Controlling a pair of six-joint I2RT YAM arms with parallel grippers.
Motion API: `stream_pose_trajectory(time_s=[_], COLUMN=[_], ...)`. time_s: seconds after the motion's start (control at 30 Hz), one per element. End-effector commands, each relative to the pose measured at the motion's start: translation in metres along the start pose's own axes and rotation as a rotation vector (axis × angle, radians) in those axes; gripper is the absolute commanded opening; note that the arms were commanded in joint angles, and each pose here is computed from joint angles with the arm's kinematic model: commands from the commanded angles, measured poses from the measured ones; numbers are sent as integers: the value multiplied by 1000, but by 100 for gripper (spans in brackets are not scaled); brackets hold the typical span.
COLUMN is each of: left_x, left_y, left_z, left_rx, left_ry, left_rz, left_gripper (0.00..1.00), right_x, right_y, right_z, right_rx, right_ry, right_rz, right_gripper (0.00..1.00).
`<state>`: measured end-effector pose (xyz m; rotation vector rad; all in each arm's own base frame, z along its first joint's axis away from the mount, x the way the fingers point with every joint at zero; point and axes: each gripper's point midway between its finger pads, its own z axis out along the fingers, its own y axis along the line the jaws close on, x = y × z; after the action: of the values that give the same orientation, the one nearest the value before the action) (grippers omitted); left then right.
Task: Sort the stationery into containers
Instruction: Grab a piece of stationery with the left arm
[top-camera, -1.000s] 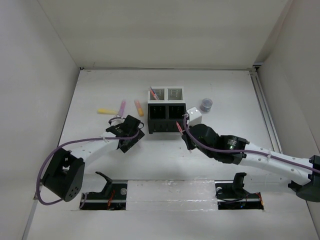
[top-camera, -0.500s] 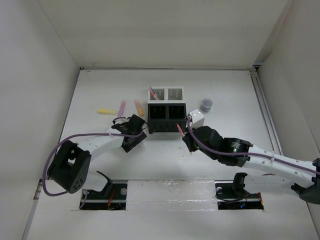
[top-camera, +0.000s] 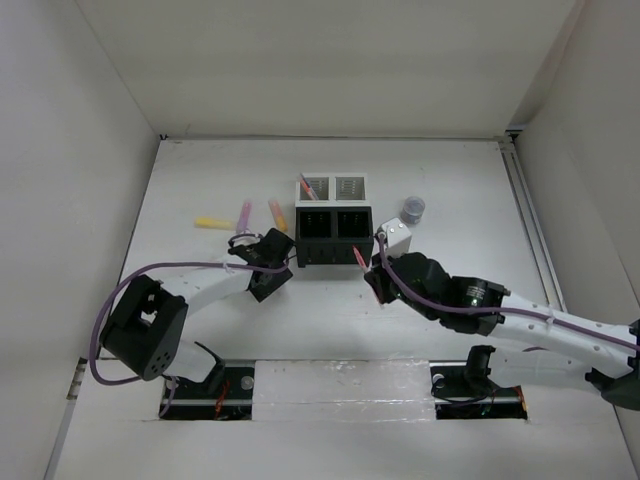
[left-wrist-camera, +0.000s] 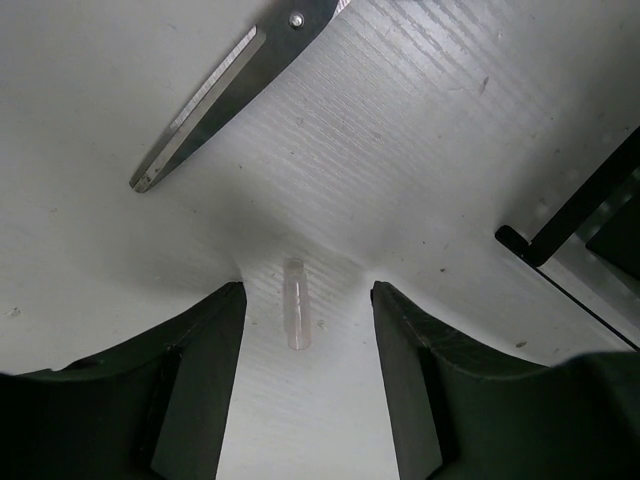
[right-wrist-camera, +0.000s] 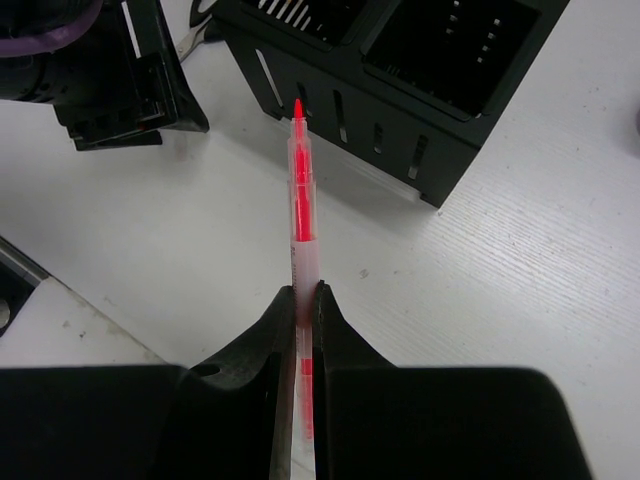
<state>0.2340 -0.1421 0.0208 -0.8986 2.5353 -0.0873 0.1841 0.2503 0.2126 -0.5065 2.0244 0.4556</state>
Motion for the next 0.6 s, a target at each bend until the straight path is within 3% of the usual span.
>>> stream_pose_trajectory(time_s=[0.0,0.1,0.2,0.23,0.57], left_x=[5,7,9,10,29], left_y=[12,16,18,17,21], left_z=[3,5,7,6,10], left_rx=[-58,-77,-89,-86,-108], left_ry=[15,21,25,35,65], left_rz=[2,9,13,12,61], left_gripper=[50,37,37,31,28], right_x=[-16,-18,-20,-22,-22], right_y=[2,3,2,2,2], right_z=[-5,-5,-7,-9,-12], right_rx=[-25,-28,-31,-34,-45], right_ry=[-69,-76,-84,-92,-96], right_rz=[22,26,30,34,28], right_gripper=[0,0,0,0,0])
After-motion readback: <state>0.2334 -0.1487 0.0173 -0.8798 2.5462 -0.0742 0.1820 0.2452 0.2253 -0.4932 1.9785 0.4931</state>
